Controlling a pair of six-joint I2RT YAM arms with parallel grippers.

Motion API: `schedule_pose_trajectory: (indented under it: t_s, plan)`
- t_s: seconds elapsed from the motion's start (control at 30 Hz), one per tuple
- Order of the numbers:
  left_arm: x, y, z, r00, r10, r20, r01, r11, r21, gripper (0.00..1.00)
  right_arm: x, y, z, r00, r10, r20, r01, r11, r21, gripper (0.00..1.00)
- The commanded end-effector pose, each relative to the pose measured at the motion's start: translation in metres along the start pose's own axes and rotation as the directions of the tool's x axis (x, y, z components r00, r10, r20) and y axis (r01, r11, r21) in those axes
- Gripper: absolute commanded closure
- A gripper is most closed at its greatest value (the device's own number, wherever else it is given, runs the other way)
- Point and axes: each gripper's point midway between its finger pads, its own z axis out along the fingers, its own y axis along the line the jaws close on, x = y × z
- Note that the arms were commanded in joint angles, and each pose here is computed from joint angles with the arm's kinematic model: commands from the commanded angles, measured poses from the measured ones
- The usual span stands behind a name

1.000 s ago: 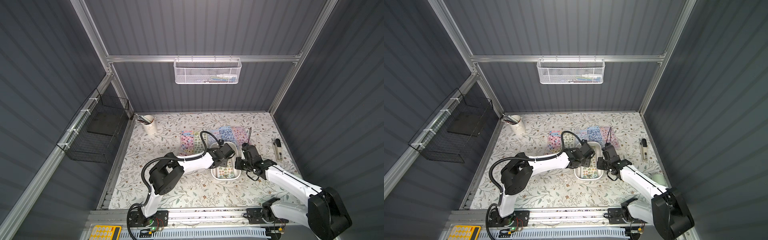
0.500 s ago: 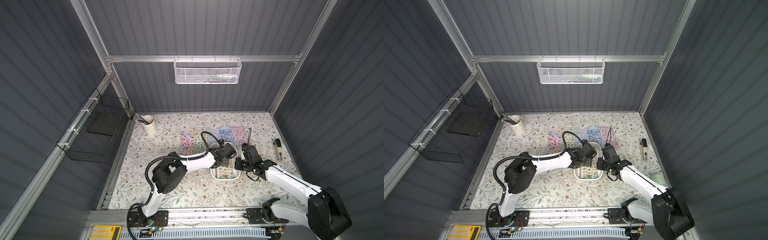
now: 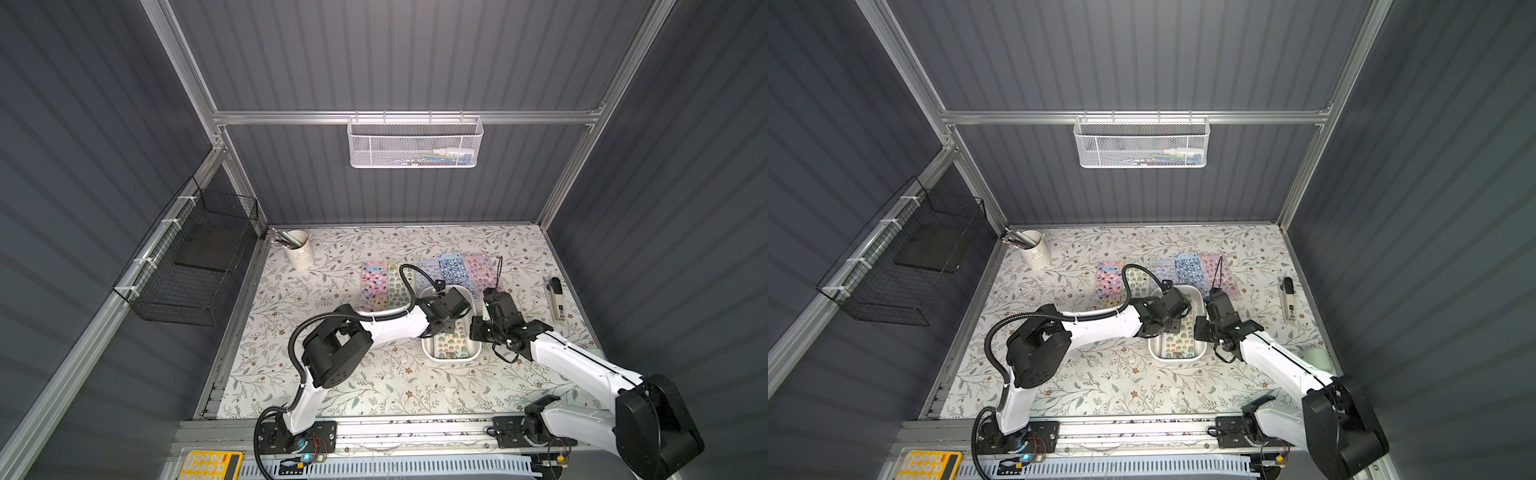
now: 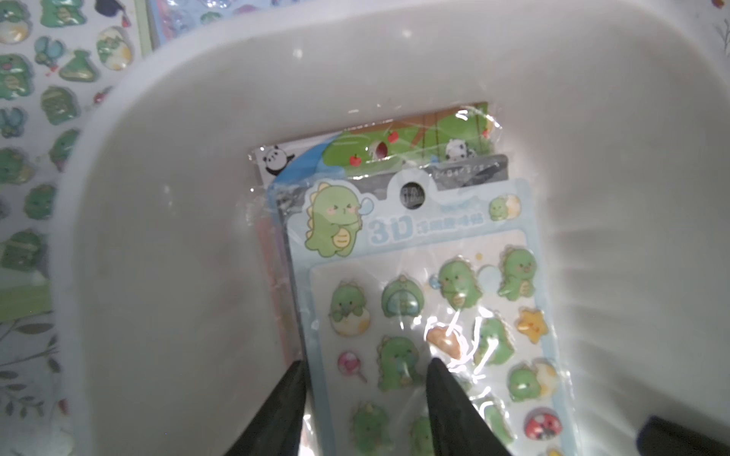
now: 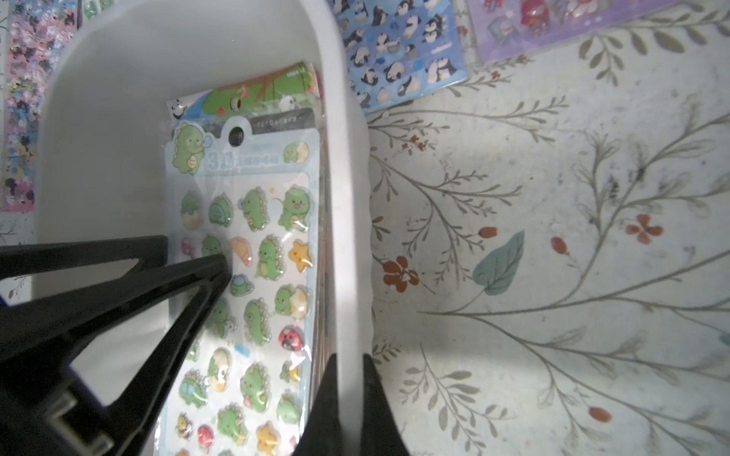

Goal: Take the stickers out of the storage box
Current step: Pick up the sticker from the storage box.

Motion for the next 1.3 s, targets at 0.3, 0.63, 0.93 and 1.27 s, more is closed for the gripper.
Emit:
schedule_pose_trajectory:
  t_s: [0.3, 0.63, 0.93, 1.27]
  plan:
    - [-0.015, -0.003, -0.034, 0.999, -0.021, 0.047, 0.018, 0.997, 0.071, 0.63, -0.014, 0.006, 0.002, 0.999, 0.013, 0.043, -0.012, 1.0, -0.023, 0.93]
    - [-0.012, 0.004, -0.029, 0.999, -0.009, 0.036, 0.009, 1.0, 0.021, 0.51, -0.016, 0.008, 0.002, 0.999, 0.015, 0.042, -0.014, 1.0, -0.026, 0.93]
    - [0.001, 0.01, -0.006, 1.0, 0.006, -0.009, -0.006, 1.0, -0.031, 0.42, -0.013, 0.007, 0.003, 0.999, 0.017, 0.038, -0.016, 0.999, -0.029, 0.93]
    - [0.011, 0.005, 0.01, 0.999, 0.007, -0.05, -0.008, 1.0, -0.023, 0.44, -0.015, 0.007, -0.001, 0.999, 0.017, 0.051, -0.015, 0.999, -0.031, 0.93]
